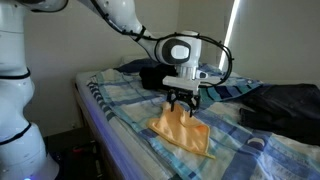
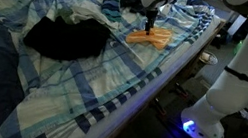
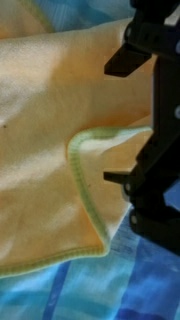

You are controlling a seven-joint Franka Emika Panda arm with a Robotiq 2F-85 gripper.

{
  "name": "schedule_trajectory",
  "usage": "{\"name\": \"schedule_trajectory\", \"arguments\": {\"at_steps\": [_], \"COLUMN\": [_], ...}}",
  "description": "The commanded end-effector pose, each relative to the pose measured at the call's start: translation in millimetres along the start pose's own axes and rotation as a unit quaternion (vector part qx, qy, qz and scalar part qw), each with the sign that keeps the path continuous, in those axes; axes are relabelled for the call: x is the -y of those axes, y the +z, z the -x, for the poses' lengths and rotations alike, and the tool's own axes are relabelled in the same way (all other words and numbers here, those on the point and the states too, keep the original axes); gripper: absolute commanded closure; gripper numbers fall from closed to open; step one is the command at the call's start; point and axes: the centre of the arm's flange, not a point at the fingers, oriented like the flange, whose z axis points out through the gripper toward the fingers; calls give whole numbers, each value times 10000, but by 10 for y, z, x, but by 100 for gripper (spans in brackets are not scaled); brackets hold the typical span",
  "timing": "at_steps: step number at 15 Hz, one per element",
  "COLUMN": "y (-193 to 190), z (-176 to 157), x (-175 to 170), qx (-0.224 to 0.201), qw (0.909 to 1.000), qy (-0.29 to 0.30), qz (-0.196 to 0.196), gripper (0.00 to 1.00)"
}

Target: Unfold the yellow towel

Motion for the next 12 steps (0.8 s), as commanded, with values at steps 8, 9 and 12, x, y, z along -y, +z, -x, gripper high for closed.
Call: {"name": "schedule_trajectory", "arguments": {"at_steps": [8, 9, 12], "y": [140, 125, 93], "z": [58, 64, 52], "x": [-132, -145, -185], "qx": [-90, -104, -126], "qw": [9996, 9996, 9998], "qy": [-189, -160, -108], "qz": [-213, -190, -149], "gripper": [88, 93, 100]}}
